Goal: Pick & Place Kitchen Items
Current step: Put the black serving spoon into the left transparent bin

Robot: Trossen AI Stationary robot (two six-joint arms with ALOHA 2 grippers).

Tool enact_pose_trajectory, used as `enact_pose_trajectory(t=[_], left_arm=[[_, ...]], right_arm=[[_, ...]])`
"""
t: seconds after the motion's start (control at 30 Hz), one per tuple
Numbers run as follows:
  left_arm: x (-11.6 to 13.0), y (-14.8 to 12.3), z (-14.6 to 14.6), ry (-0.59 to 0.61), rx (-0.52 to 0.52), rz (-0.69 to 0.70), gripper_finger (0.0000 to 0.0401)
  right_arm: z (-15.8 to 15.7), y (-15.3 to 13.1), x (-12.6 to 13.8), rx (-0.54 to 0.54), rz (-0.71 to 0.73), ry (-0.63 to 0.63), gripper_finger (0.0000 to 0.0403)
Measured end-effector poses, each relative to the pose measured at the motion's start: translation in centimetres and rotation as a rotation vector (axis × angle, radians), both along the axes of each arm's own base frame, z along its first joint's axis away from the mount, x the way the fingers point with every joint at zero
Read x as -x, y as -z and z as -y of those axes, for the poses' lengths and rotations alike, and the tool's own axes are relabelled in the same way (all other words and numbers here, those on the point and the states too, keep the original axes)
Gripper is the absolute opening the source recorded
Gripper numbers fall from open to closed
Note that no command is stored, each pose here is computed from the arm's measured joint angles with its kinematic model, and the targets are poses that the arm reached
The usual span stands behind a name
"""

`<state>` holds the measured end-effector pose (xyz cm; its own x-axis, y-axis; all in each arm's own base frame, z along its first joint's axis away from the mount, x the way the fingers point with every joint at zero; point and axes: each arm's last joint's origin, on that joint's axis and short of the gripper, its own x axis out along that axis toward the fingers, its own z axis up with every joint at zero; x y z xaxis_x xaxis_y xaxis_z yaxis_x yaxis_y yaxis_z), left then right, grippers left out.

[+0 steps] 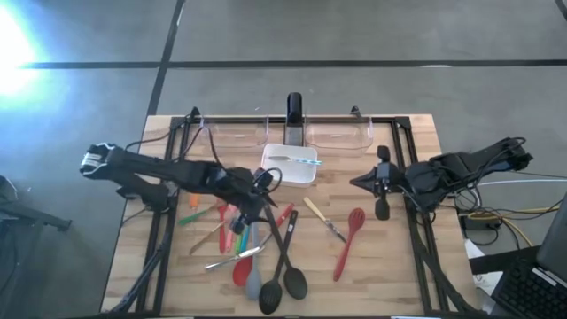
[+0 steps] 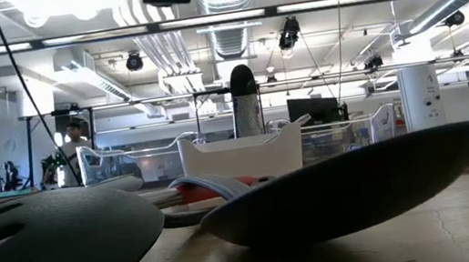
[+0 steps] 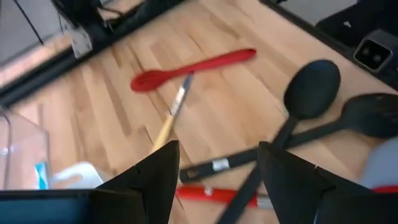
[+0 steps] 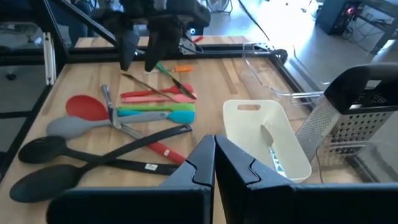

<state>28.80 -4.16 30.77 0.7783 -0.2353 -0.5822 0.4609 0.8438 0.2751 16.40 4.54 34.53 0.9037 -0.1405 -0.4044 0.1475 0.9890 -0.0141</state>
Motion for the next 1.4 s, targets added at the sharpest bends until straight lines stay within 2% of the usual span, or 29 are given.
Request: enact_pose_trajectory(t=[0.17, 0.3, 0.47, 0.63, 0.87, 1.1, 1.4], left_arm=[[-1.3, 0.5, 0.2, 0.008, -0.016, -0.041, 0.0222], [-1.8, 1.5, 0.3, 0.033, -0.049, -0.071, 0.0222], [-2.7, 3.1, 0.4, 0.026, -0.080, -0.127, 0.0222], [-3.4, 4.7, 1.1, 0.053, -0.104, -0.180, 0.0221], [-3.9, 6.4, 2.9, 0.141, -0.175, -0.212, 0.0220], [-5.5, 8.5, 4.8, 0.212, -0.211, -0.249, 0.0217], [-7.5, 11.3, 5.5, 0.211, -0.215, -0.324, 0.0209]], right_arm=[[-0.1, 0.5, -0.4, 0.096, -0.047, -0.039, 0.0009], [0.2, -0.2, 0.6, 0.017, 0.060, -0.024, 0.0009], [1.2, -1.7, 3.4, -0.018, 0.238, -0.034, 0.0009], [2.1, -2.1, 6.0, -0.017, 0.306, -0.037, 0.0009], [2.9, -2.8, 8.2, -0.045, 0.388, -0.033, 0.0009], [3.1, -2.9, 8.8, -0.053, 0.414, -0.032, 0.0009], [3.1, -2.9, 8.8, -0.052, 0.412, -0.032, 0.0009]])
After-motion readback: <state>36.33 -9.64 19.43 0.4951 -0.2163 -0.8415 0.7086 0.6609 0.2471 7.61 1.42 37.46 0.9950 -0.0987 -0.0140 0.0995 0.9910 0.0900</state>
